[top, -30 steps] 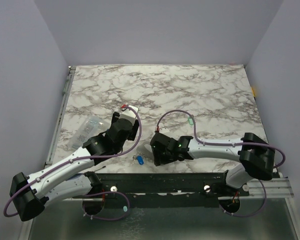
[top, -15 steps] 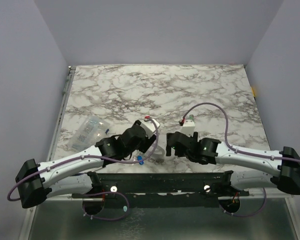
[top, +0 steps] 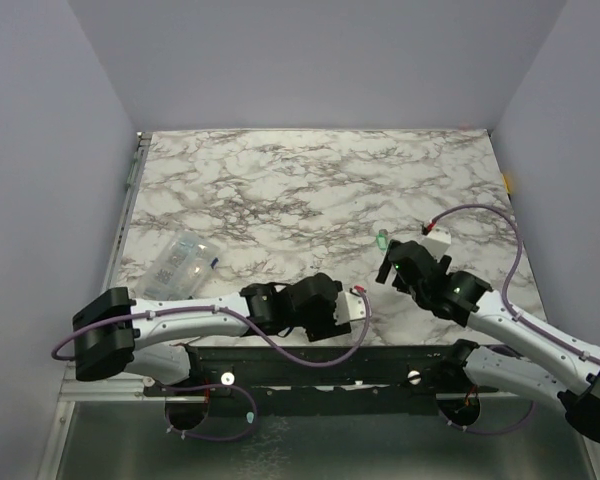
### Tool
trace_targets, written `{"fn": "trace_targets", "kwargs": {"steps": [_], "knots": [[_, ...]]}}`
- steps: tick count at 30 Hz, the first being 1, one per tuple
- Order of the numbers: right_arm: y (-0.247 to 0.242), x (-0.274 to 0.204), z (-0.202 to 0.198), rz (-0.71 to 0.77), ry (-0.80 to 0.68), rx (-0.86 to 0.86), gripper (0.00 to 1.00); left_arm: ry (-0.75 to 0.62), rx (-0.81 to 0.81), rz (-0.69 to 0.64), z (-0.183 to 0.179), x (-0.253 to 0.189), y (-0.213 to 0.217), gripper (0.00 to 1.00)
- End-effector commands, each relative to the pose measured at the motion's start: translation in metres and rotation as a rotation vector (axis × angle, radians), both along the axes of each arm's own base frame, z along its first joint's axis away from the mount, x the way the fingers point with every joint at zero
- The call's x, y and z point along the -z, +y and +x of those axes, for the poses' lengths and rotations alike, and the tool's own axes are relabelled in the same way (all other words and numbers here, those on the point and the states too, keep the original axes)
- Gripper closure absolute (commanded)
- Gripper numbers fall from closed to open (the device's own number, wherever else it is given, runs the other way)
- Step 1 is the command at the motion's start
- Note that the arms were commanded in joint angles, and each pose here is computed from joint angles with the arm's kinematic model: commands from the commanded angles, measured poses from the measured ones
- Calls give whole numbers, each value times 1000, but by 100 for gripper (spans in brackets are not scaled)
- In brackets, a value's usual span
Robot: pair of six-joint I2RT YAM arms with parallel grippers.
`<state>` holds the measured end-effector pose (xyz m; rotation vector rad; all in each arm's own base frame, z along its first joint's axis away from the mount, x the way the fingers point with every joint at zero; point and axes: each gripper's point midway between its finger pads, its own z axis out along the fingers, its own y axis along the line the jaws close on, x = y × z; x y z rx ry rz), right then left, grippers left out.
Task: Put the keys on the keyring
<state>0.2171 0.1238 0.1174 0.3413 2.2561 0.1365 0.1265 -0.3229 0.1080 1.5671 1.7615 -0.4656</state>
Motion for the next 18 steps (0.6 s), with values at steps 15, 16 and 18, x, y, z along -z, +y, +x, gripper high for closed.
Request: {"fn": "trace_targets", "kwargs": {"steps": [15, 16, 18], "knots": [[-18, -18, 23, 7, -47, 16, 4, -32, 114, 160, -11, 47, -23, 49], [-18, -17, 23, 6, -45, 15, 4, -34, 111, 173, -10, 51, -22, 50], [-18, -16, 23, 5, -43, 12, 4, -36, 103, 202, -8, 59, -18, 51]]}}
